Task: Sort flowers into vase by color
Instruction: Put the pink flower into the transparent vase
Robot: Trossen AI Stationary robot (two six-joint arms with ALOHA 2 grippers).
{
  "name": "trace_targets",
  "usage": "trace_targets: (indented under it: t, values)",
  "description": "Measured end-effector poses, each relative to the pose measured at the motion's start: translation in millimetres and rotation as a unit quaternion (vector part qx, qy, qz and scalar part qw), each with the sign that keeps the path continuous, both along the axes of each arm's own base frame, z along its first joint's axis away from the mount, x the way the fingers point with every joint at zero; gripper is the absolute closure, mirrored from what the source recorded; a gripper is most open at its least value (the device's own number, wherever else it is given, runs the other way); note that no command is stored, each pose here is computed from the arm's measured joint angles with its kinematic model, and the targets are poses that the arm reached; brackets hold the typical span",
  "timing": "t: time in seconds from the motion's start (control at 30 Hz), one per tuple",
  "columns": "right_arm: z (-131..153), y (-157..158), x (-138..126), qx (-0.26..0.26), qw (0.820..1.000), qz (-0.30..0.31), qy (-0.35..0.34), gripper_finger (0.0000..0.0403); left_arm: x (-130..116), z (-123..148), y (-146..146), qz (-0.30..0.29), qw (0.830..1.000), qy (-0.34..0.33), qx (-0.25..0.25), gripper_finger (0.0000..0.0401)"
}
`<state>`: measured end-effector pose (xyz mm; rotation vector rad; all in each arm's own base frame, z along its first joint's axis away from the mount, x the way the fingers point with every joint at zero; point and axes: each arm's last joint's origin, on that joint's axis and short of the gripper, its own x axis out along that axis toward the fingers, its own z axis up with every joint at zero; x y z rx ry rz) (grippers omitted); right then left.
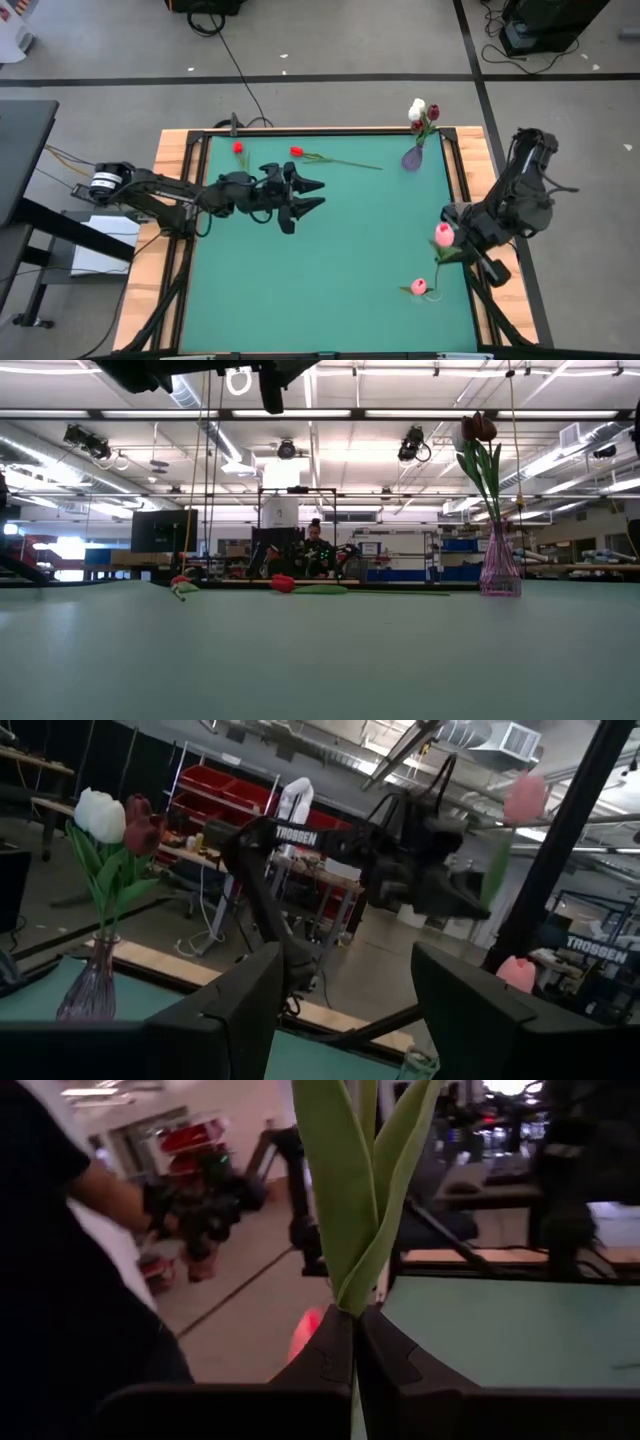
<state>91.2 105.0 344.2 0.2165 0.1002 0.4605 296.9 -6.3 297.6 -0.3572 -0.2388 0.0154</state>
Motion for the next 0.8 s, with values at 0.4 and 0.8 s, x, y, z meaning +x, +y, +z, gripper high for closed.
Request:
trace_targets:
  t: [0.4, 0.8]
  values:
    - [-43, 8, -1, -0.058, 0.998, 0.032, 0.004, 0.0386, 0, -1, -1, -0.003, 1.000, 0.001, -0.016, 0.0173]
    - [-54, 12, -2, -0.001, 0.995, 0.077, 0.056, 0.0254, 0, -1, -1, -0.003, 1.000, 0.001, -0.024, 0.0173]
